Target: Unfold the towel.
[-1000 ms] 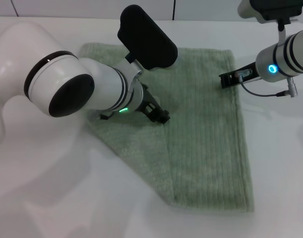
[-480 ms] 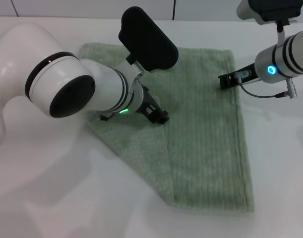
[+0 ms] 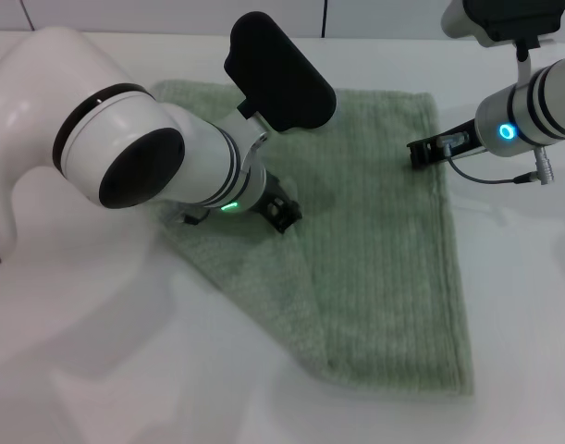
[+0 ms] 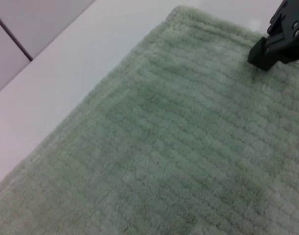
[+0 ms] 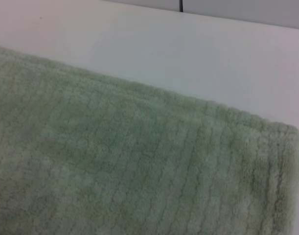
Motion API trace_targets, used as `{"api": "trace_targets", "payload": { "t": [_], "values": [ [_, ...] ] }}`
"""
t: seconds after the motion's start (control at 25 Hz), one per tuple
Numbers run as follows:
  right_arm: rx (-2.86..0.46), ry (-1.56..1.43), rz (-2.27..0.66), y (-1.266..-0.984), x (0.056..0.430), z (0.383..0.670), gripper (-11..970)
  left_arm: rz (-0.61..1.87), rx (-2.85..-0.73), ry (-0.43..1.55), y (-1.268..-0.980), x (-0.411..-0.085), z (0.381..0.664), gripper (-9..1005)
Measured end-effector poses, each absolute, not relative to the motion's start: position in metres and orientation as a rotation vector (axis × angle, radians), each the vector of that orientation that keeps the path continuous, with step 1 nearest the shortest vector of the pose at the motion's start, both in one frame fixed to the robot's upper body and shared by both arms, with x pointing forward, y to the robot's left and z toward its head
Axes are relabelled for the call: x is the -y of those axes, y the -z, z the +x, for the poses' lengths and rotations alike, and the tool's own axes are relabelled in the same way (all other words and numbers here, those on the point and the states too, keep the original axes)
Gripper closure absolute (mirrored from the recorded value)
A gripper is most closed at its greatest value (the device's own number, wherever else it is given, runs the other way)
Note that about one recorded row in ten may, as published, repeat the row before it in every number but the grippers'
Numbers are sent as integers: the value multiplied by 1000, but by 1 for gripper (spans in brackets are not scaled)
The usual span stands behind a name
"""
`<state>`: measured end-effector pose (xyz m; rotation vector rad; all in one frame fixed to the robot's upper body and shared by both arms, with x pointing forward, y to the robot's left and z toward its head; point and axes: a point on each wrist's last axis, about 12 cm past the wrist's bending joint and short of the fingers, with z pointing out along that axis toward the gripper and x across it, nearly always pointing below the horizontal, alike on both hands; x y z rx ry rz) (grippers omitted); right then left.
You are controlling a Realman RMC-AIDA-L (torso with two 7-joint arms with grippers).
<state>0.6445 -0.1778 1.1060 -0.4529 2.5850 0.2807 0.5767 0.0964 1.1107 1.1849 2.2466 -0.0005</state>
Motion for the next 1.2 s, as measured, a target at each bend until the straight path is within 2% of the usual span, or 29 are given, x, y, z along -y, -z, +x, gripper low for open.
{"api": "trace_targets", "payload": {
  "t": [0.04, 0.44, 0.68, 1.2],
  "values": [
    [-2585, -281, -453, -1106, 178, 644, 893, 1185, -2246, 2, -1112, -96, 576, 612],
    [-2587, -280, -452, -1105, 179, 644, 889, 1199, -2223, 12, -1131, -88, 568, 822],
    [-2587, -280, -451, -1105, 179, 644, 887, 1185, -2254, -57, -1149, -89, 560, 949],
    [-2580, -282, -442, -1106, 181, 644, 881, 1140, -2413, -132, -1160, -102, 547, 926]
  ]
}}
